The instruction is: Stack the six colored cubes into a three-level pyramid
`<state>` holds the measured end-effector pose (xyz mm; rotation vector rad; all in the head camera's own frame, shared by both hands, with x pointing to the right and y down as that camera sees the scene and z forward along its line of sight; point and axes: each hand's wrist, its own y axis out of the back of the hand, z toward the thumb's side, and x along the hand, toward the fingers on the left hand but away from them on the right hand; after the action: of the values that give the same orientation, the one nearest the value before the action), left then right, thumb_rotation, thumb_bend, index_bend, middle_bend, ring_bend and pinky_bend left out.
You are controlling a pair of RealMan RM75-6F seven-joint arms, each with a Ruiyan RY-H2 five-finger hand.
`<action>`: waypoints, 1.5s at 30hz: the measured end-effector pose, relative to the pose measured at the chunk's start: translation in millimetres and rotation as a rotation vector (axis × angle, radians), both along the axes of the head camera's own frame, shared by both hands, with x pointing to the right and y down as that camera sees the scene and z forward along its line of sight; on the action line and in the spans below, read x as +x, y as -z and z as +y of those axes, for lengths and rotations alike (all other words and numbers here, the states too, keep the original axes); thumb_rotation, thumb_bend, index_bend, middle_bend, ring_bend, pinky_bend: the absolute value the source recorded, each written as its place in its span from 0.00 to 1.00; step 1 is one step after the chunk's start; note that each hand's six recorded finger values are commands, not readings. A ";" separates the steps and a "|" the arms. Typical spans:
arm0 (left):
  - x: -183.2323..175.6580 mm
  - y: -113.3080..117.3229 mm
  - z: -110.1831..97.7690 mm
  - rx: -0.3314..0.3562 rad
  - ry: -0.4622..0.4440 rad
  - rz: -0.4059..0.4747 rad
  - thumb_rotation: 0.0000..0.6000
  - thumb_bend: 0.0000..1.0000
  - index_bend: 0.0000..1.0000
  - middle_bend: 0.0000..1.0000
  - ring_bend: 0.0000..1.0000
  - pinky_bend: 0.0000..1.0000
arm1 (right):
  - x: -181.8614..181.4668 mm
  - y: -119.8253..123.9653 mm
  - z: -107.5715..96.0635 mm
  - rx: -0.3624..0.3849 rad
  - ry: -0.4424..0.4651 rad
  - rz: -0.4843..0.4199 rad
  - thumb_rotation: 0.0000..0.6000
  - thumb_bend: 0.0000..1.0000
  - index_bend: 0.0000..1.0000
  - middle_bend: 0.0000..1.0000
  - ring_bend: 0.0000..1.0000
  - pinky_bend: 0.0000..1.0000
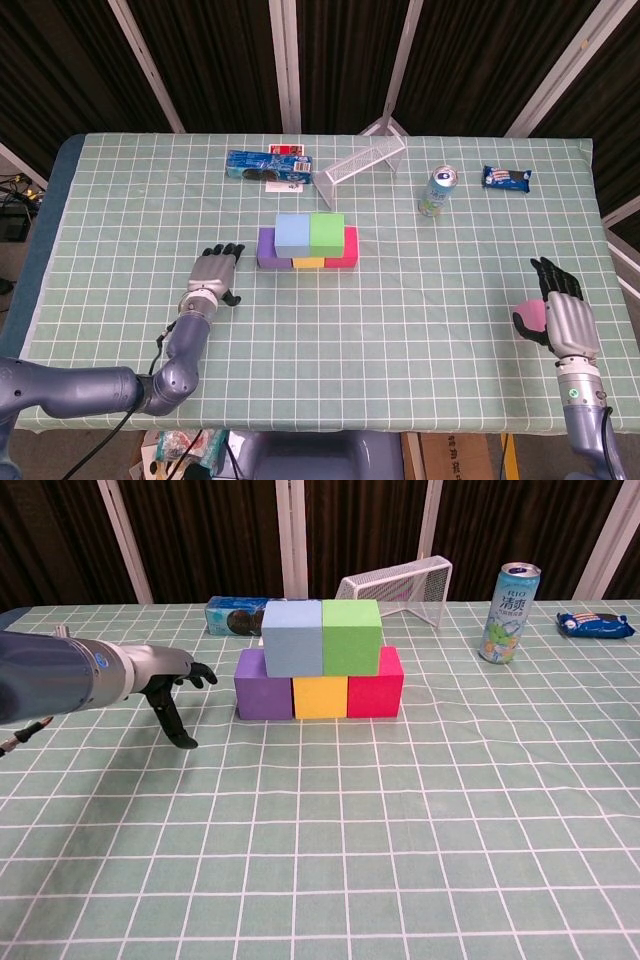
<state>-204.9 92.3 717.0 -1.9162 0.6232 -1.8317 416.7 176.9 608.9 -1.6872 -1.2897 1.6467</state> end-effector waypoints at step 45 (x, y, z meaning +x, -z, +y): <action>28.2 -9.4 3.0 0.021 -0.043 0.030 1.00 0.34 0.00 0.04 0.00 0.08 | -0.7 -1.3 1.6 -0.008 -0.002 0.000 1.00 0.38 0.00 0.00 0.00 0.00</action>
<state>-176.7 95.2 726.4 -1.9317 0.6035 -1.7664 416.0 178.5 610.2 -1.6910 -1.2868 1.6559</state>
